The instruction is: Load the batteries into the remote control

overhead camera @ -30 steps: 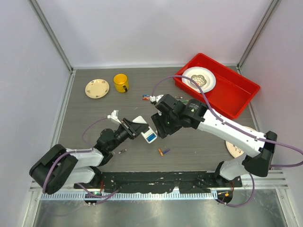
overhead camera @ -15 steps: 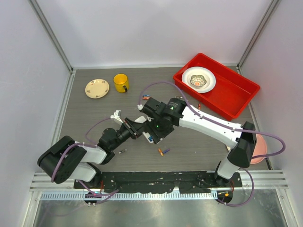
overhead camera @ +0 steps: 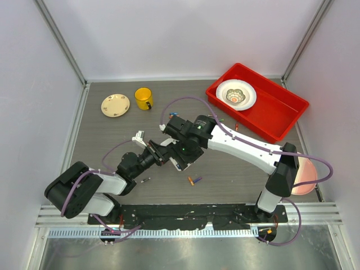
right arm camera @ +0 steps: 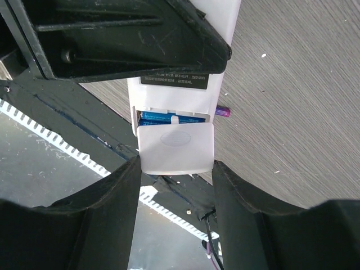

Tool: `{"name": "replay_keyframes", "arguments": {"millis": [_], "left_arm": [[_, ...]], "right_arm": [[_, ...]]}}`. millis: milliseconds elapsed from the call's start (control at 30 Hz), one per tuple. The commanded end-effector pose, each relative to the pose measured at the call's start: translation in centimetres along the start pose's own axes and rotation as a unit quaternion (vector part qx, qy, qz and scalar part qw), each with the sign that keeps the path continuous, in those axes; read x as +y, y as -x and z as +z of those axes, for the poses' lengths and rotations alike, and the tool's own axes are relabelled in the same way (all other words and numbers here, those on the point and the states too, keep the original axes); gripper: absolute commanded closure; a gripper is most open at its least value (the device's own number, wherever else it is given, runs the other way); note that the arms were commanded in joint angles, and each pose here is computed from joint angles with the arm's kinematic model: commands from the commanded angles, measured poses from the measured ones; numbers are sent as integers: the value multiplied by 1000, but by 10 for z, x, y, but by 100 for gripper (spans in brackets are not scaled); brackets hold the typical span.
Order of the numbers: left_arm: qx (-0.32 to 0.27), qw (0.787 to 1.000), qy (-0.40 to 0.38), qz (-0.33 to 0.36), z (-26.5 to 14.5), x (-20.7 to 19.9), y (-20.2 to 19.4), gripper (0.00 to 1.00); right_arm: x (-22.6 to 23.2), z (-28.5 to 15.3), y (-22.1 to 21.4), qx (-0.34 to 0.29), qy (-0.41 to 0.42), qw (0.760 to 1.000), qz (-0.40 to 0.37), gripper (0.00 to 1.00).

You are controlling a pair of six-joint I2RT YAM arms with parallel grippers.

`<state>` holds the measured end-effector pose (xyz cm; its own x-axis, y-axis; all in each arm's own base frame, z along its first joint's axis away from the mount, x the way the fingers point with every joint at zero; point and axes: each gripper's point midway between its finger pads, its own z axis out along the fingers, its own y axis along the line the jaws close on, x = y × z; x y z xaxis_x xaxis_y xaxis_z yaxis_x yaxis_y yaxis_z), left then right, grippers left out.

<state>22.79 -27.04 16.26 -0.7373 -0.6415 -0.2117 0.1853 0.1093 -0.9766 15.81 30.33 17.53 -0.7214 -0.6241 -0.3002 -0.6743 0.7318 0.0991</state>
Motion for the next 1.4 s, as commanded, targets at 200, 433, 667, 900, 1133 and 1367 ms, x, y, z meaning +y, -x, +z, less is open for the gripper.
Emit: {"name": "replay_keyframes", "arguments": {"millis": [200,433,667,900,1133,1367], "left_arm": [[-13,994,-108,22,0,-58,8,100],[-11,994,-109,22,0,-58,7,100],[-10,994,-110,23,1,-59,5,100],[-13,993,-113,25,1,-61,6,100],[-20,994,-108,28,1,-59,8,100],[-25,994,-104,30,1,-57,8,100]], "right_arm": [[1,-7,11,-25,-7,1000,-4,99],[3,-5,14,-30,-5,1000,-1,99],[4,-4,16,-29,-7,1000,-4,99],[5,-3,15,-26,-8,1000,-4,99],[6,-5,13,-27,-5,1000,-2,99],[4,-6,11,-26,-12,1000,-2,99]]}}
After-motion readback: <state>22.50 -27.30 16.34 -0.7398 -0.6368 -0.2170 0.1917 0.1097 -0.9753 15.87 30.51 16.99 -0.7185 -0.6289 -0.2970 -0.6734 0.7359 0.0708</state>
